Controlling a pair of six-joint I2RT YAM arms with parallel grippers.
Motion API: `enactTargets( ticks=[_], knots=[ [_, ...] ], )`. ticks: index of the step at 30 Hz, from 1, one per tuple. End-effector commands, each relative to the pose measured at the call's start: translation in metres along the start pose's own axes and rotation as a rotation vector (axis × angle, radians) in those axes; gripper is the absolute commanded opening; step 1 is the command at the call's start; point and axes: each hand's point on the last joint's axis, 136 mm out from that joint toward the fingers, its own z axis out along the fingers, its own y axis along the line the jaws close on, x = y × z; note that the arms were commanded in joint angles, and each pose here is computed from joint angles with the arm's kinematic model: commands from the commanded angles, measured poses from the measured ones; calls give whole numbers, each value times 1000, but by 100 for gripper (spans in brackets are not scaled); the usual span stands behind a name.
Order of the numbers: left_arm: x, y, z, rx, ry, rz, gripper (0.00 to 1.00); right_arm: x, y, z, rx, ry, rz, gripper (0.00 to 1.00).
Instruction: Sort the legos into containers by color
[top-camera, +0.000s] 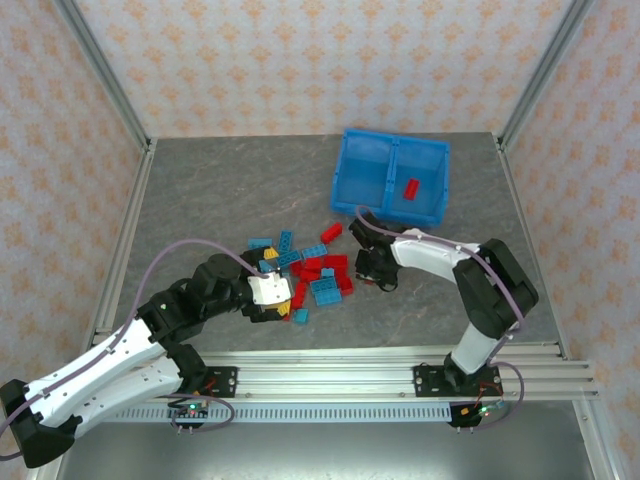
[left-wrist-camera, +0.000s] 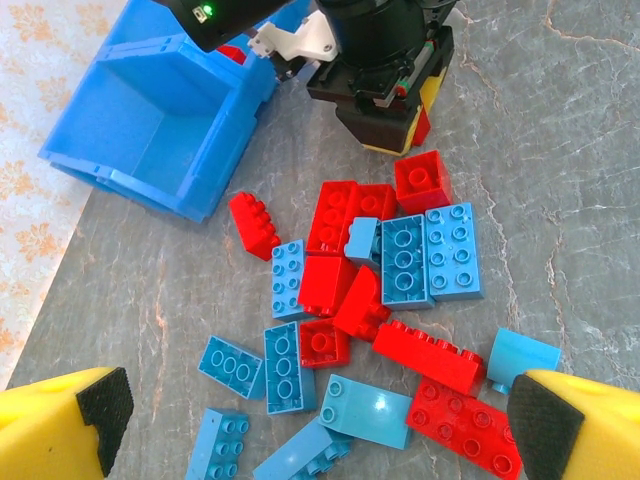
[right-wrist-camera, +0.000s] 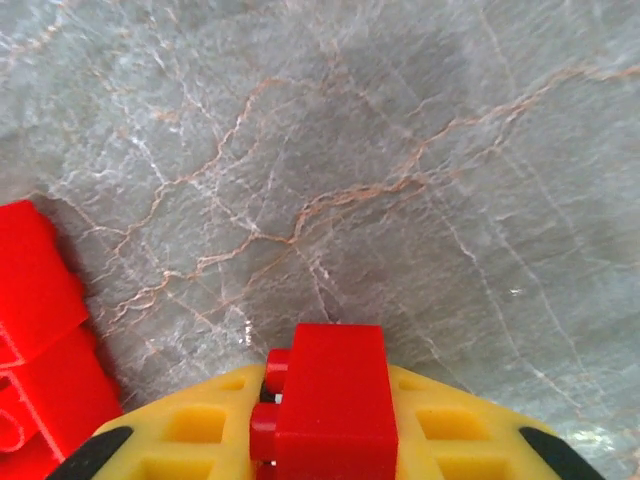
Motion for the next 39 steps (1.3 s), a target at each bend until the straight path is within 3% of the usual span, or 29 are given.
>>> enactTargets(
  ticks=[1,6,10,15,19,26,33,39],
  knots=[
    [1,3,-4,-2,11,13,100,-17,0,-36,-24,-127,2,24],
    [-5,0,-4,14,-20,3,100,-51,12,-103,-91,-339,-60,23],
    [-8,4,-5,-4,-34,-6,100,-98,10,-152,-102,-534,-61,24],
    [-28,16,-14,-54,-148,-94,100,-170,-3,-169,-64,-598,-16,24],
    [-45,22,-21,-74,-255,-171,100,-226,-21,-155,-15,-606,45,24],
    [-47,19,-19,-52,-259,-172,100,-296,-50,-92,4,-488,175,24],
    [-36,17,-13,-46,-195,-127,100,-322,-55,-22,-40,-292,258,27],
    [-32,17,-11,-52,-172,-120,100,-328,-51,-21,-48,-286,254,41]
  ],
)
